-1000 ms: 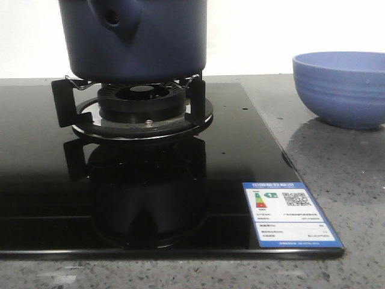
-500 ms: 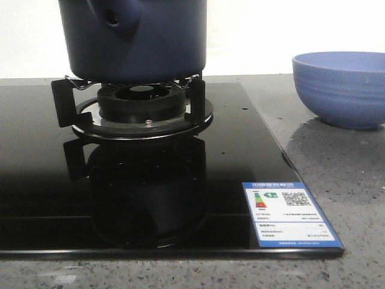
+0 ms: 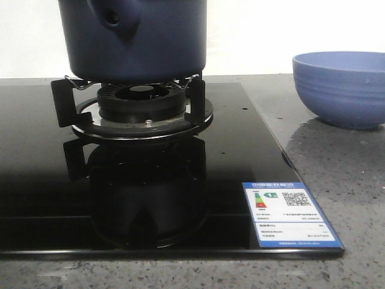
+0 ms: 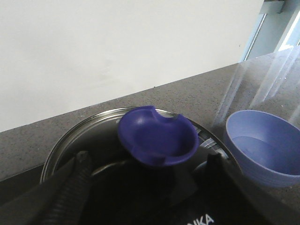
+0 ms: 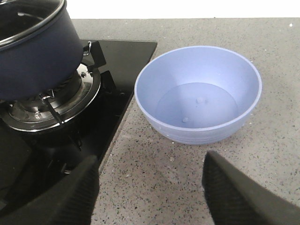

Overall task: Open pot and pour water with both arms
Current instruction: 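Reach left gripper to the blue lid knob and grasp it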

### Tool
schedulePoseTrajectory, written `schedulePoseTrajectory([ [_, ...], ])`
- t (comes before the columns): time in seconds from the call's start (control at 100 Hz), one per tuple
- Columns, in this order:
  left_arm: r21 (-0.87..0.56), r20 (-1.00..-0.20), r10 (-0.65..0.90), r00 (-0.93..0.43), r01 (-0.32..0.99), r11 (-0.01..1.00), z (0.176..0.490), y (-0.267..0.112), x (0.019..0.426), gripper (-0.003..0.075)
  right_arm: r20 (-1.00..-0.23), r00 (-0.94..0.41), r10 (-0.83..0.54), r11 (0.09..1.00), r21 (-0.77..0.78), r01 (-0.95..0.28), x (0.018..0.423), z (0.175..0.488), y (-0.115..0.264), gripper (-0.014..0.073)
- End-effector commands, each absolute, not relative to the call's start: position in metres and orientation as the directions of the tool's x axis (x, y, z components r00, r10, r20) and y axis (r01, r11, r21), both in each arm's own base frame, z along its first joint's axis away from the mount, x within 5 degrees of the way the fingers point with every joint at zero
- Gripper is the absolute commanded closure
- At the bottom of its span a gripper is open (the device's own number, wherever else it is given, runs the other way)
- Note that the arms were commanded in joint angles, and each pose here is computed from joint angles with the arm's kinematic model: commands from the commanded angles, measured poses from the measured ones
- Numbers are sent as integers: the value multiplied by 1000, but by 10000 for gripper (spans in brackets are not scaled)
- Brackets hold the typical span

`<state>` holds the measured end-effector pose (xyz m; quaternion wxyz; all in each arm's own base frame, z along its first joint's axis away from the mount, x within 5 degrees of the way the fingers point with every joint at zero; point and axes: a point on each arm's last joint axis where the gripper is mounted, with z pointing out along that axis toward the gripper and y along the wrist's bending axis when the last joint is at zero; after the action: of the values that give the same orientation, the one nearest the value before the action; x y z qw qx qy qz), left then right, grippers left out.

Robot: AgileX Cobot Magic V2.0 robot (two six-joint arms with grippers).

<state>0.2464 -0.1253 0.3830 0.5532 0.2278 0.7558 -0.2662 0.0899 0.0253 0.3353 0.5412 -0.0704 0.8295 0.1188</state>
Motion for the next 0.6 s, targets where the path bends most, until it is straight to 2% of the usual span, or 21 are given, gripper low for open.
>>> schedulePoseTrajectory([
  [0.0,-159,-969,15,-247,666,729,403,-131,249,210,-942,-334,36,961,123,-246,92,350,25,165],
  [0.08,-159,-968,21,-251,675,721,403,-135,256,181,-942,-335,35,961,124,-246,92,350,25,165],
  [0.4,-160,-963,43,-266,693,703,400,-141,265,181,-940,-339,34,961,124,-247,92,350,25,165],
  [0.59,-77,-967,130,-221,736,673,390,-150,270,181,-940,-339,34,961,124,-247,92,350,25,165],
])
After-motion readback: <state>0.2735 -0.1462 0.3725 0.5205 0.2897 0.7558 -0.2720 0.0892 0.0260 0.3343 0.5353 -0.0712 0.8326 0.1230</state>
